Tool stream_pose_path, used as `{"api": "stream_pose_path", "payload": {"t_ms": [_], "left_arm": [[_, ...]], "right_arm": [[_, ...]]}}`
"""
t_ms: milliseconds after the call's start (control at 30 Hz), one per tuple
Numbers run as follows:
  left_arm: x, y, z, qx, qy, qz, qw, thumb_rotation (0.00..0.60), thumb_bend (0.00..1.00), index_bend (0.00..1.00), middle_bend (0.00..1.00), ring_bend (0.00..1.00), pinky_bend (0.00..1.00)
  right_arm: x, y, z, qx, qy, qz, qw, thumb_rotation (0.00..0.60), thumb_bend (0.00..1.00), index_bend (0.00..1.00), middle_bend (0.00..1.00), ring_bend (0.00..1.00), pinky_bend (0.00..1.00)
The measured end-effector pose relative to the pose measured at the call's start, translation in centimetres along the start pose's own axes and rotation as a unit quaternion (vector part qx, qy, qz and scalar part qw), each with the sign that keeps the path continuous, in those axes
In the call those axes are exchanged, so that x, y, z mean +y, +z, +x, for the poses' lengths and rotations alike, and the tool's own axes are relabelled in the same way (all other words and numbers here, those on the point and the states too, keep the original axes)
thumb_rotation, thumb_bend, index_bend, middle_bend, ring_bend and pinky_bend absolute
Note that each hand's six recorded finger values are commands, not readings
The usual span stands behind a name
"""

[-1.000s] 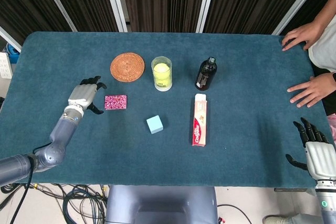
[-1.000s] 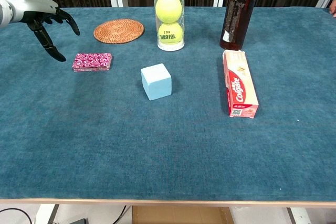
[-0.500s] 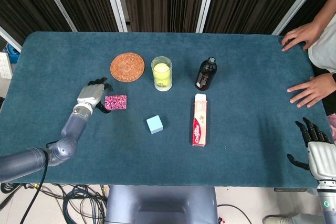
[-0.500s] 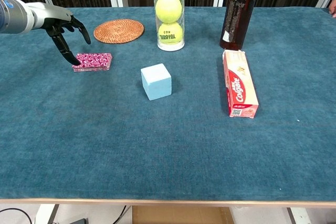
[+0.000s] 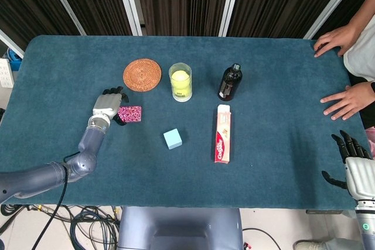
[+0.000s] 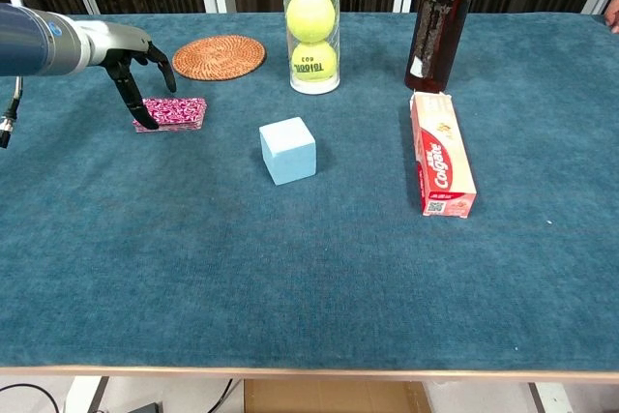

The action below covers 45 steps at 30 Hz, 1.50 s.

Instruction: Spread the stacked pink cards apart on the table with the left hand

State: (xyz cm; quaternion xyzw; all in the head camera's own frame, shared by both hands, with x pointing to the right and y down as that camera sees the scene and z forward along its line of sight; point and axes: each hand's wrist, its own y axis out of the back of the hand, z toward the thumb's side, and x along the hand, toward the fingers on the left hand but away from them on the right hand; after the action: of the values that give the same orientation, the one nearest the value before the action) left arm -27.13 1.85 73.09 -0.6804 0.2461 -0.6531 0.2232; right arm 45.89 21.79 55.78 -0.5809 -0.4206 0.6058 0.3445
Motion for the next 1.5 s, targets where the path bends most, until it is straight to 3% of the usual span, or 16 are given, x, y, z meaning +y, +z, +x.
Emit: {"api": "stream_pose_path", "payload": {"t_ms": [1233, 1500], "left_arm": [[-0.34, 0.73, 0.72, 0.004, -0.004, -0.005, 1.0000, 0.600, 0.17, 0.44, 0.13, 0.00, 0.00], [-0.34, 0.68, 0.77, 0.006, -0.003, -0.004, 1.0000, 0.600, 0.24, 0.48, 0.15, 0.00, 0.00]], "right_arm": [[0.12, -0.31, -0.08, -0.008, -0.002, -0.006, 0.9999, 0.600, 0.18, 0.10, 0.02, 0.07, 0.19], [0.07, -0.28, -0.10, -0.008, 0.000, -0.006, 0.9999, 0.600, 0.18, 0.10, 0.02, 0.07, 0.19]]}}
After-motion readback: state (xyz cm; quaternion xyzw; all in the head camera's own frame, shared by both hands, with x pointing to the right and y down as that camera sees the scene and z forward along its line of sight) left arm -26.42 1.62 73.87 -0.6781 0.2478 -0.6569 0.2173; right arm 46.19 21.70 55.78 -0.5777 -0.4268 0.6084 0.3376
